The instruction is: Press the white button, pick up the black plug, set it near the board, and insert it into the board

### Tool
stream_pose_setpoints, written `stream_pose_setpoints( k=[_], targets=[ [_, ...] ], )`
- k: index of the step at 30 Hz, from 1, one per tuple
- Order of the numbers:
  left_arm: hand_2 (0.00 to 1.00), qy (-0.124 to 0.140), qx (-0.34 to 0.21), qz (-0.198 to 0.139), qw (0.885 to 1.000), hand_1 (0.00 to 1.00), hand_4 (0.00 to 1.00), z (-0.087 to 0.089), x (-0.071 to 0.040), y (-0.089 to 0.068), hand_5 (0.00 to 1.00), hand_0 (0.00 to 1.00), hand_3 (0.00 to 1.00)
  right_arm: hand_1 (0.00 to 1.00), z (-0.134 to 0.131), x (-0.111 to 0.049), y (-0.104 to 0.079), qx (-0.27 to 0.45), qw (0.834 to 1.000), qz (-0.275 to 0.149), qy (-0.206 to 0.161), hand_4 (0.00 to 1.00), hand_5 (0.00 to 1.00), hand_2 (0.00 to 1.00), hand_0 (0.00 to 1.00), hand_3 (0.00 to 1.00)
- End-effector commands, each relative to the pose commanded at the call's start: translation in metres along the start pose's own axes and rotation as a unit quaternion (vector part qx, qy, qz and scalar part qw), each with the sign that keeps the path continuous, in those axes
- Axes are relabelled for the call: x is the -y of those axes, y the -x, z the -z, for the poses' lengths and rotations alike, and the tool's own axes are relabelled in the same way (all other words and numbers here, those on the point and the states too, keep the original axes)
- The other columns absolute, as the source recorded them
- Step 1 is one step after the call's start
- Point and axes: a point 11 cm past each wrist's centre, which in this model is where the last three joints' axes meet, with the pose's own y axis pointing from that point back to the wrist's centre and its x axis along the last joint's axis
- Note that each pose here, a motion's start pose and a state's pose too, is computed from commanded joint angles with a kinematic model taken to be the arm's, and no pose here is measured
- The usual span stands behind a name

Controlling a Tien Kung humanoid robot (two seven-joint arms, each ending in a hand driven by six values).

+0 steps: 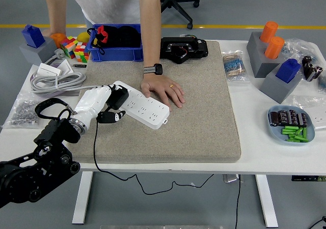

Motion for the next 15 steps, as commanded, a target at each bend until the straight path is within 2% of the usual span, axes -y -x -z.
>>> stream_pose_setpoints(
  k=[5,11,15],
  targets=[
    [0.751,-0.003,-0.002,0.005,1.0,0.819,0.769,-0.0019,0.0048,0.0035,0.124,0.788,0.736,0.587,0.0002,0.0,0.0008,-0.001,1.0,0.001,0.0,0.638,0.36,0.579,0.619,0.578],
    [0.751,-0.003,-0.006,0.008,1.0,0.817,0.768,-0.0032,0.0056,0.0057,0.124,0.786,0.736,0.587,-0.0011,0.0,-0.0004,-0.003,1.0,0.0,0.001,0.638,0.361,0.579,0.619,0.578],
    [0.751,0.001,-0.01,-0.005,1.0,0.816,0.768,-0.0049,0.0055,-0.0032,0.125,0.787,0.734,0.587,-0.0012,0.0,-0.0014,-0.003,1.0,-0.001,0.001,0.637,0.36,0.578,0.619,0.578]
  ],
)
